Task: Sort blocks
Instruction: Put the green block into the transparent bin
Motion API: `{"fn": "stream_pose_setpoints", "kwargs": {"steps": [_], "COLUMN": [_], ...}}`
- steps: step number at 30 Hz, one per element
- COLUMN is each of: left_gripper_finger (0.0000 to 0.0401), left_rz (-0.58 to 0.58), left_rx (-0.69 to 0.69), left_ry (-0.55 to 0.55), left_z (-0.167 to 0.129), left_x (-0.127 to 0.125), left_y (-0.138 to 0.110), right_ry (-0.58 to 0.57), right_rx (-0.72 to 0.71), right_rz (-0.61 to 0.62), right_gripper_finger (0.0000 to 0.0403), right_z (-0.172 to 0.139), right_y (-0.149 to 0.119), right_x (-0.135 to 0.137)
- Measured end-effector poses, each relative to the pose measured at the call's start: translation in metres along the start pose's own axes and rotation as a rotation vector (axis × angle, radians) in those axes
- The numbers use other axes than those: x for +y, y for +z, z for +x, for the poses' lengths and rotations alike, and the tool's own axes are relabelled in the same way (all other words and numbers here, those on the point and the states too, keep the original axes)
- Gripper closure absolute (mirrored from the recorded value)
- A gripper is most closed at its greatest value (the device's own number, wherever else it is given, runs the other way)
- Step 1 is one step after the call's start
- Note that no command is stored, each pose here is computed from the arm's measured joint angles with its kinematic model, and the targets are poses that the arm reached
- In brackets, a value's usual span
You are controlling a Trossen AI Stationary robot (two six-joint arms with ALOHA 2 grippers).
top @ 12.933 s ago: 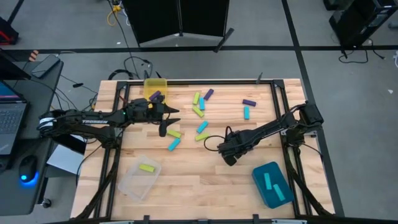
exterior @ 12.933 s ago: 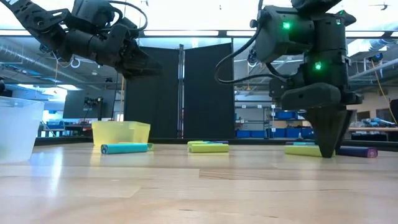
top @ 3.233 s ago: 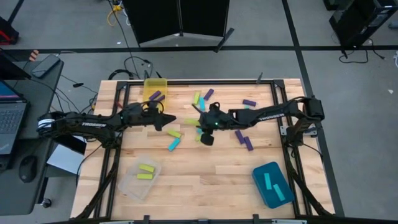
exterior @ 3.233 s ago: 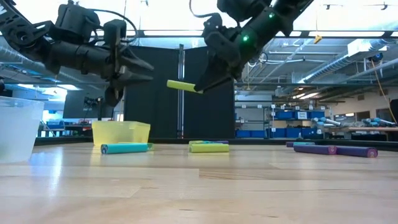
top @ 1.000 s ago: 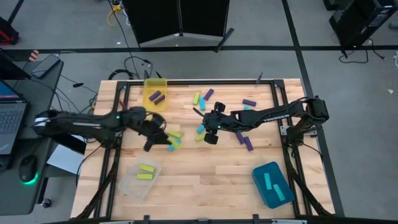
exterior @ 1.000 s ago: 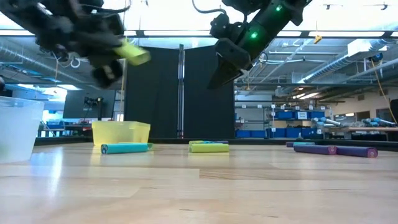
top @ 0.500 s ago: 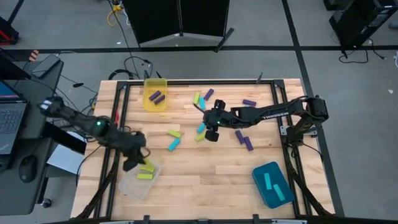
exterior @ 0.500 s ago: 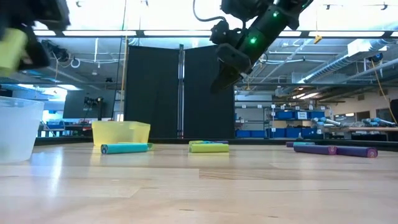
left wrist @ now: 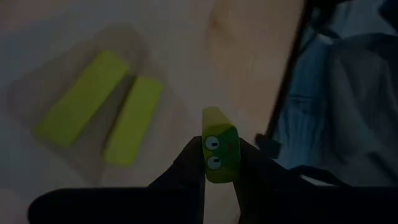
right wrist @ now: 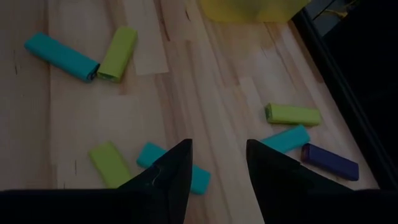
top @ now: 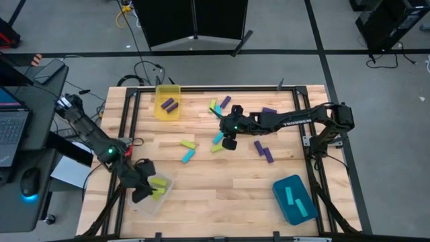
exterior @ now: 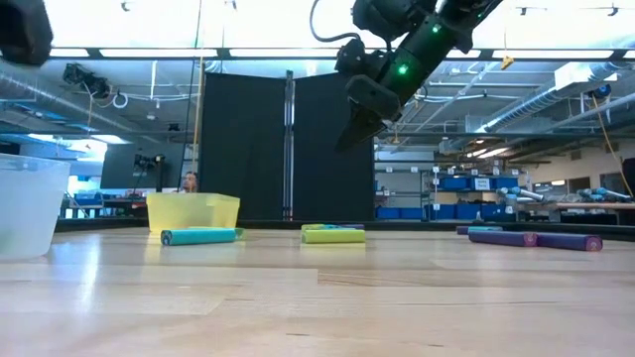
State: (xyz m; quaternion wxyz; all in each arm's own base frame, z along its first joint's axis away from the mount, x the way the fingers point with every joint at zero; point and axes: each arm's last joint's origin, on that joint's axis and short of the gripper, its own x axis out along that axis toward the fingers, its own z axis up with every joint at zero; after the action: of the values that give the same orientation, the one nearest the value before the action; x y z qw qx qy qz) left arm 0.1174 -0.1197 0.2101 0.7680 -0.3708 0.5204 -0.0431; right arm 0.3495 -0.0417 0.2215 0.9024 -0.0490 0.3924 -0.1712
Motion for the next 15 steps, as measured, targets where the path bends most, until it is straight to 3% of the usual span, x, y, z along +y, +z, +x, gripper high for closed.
{"fn": "stream_pose_setpoints", "kwargs": {"steps": [15], "left_gripper_finger": [0.034], "left_rz": [-0.043], "left_rx": [0.137], "left_ry": [0.091], "left_z": [0.023], "left_x": [0.016], "left_y": [-0.016], "right_ry": [0.0], "right_rx": [-0.003], "right_rz": [0.003], "right_gripper_finger": [0.0241], "right_z": [0.0], "right_y": [0.0], "right_x": [0.0]}}
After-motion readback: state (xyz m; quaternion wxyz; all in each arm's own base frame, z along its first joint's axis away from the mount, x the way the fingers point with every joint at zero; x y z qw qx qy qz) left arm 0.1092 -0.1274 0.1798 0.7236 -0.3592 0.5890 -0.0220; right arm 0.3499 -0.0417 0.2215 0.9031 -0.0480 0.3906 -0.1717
